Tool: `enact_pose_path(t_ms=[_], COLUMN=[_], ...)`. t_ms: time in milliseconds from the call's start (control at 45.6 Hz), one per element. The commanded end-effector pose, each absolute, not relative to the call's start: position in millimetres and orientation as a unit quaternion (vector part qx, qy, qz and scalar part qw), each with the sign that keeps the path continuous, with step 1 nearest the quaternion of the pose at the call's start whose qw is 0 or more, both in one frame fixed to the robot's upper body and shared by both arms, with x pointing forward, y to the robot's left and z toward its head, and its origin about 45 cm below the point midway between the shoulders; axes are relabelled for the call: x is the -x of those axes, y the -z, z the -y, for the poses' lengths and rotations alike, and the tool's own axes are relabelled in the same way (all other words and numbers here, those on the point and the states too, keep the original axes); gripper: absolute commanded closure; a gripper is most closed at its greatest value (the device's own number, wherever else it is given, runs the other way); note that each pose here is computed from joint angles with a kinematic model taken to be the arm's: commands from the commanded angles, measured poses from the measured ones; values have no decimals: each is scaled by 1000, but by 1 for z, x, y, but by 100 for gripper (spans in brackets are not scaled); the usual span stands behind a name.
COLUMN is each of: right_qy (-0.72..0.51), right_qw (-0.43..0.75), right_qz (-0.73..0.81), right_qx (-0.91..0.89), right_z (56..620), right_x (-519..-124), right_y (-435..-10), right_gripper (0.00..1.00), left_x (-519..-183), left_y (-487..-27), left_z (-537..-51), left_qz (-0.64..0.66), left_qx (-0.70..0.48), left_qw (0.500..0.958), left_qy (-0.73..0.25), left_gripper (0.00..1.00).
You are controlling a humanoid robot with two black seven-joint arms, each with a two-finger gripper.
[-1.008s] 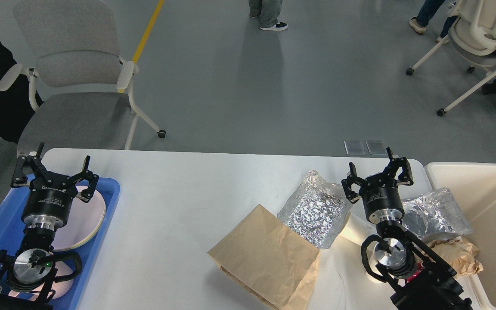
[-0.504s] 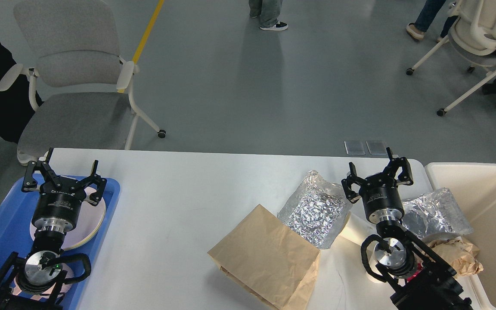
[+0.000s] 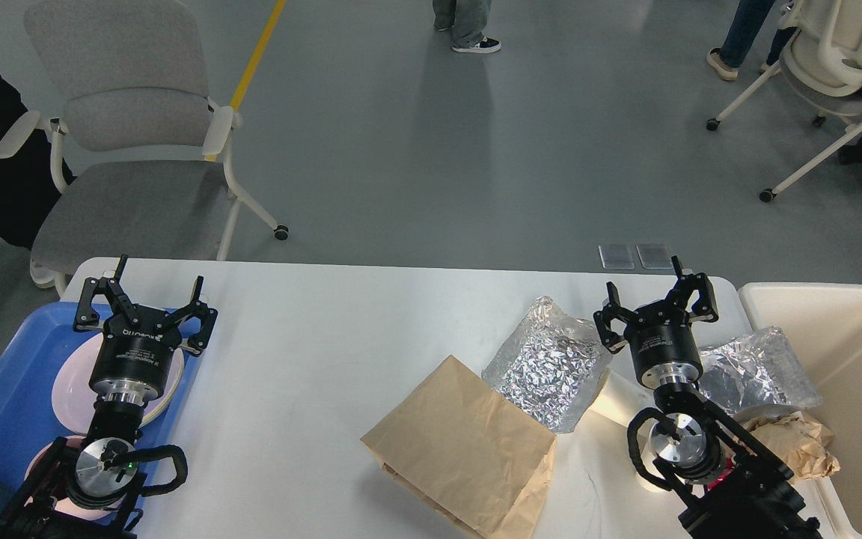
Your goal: Tidy desktop
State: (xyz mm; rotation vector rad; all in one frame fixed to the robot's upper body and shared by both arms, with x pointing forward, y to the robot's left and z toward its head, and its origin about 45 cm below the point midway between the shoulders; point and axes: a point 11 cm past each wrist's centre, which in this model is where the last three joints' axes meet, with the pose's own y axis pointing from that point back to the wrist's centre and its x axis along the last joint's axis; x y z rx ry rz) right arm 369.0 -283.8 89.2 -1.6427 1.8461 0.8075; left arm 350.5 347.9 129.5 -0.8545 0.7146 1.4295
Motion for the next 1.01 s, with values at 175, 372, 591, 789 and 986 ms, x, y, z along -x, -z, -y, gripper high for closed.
enact_pose_path(t_ms=[175, 372, 591, 789, 986], right_qy=[-300, -300, -299, -299, -300], right_qw=[268, 268, 269, 268, 268], right_qz=[-684, -684, -684, -684, -683], right_qx=[609, 608, 609, 609, 609], right_z=[283, 284, 284, 283, 283], right_x=[-369, -369, -369, -369, -369], right_y=[-89, -89, -90, -89, -89], right_gripper=[0, 0, 0, 0, 0], left_x=[-347, -347, -346, -346, -346], left_y=[-126, -122, -119, -118, -118], left_z=[-350, -344, -347, -344, -344], left_qz=[-316, -337, -345, -353, -353], left_qx=[405, 394, 407, 408, 408], left_qw=[599, 615, 610, 610, 609], left_qy=[-614, -593, -586, -581, -581], left_gripper=[4, 4, 4, 4, 4])
